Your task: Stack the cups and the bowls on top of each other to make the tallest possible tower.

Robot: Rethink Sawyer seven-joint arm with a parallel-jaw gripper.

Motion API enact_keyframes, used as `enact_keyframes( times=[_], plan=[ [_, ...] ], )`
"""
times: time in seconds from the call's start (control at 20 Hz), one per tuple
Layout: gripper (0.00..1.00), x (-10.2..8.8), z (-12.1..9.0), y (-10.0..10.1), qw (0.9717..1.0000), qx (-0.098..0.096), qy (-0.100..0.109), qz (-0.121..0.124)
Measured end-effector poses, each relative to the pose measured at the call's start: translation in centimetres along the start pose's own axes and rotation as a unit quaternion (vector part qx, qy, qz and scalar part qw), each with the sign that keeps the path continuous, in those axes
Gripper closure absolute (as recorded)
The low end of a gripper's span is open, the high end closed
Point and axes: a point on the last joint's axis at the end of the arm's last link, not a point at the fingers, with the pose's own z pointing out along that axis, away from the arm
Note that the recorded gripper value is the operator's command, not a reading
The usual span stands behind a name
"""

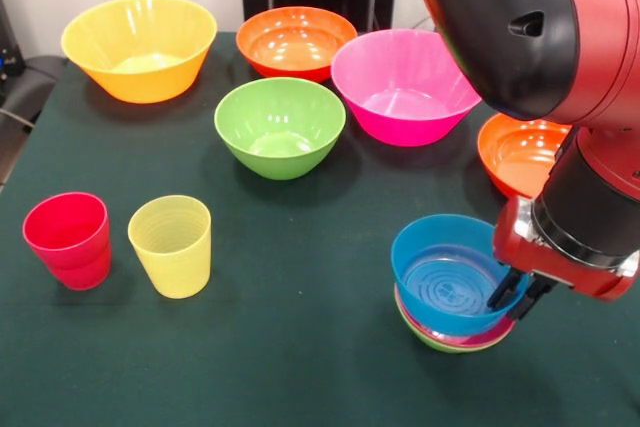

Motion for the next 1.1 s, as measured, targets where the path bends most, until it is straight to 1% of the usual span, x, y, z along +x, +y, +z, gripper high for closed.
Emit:
enact_keyframes(
  times=[0.4,1.1],
  plan=[
    [1.00,-0.19,-0.02,0.16,1.0000,-0.002,-0.005,0.000],
    [1.00,-0.18,-0.01,0.20,1.0000,-0.002,-0.006,0.001]
  ],
)
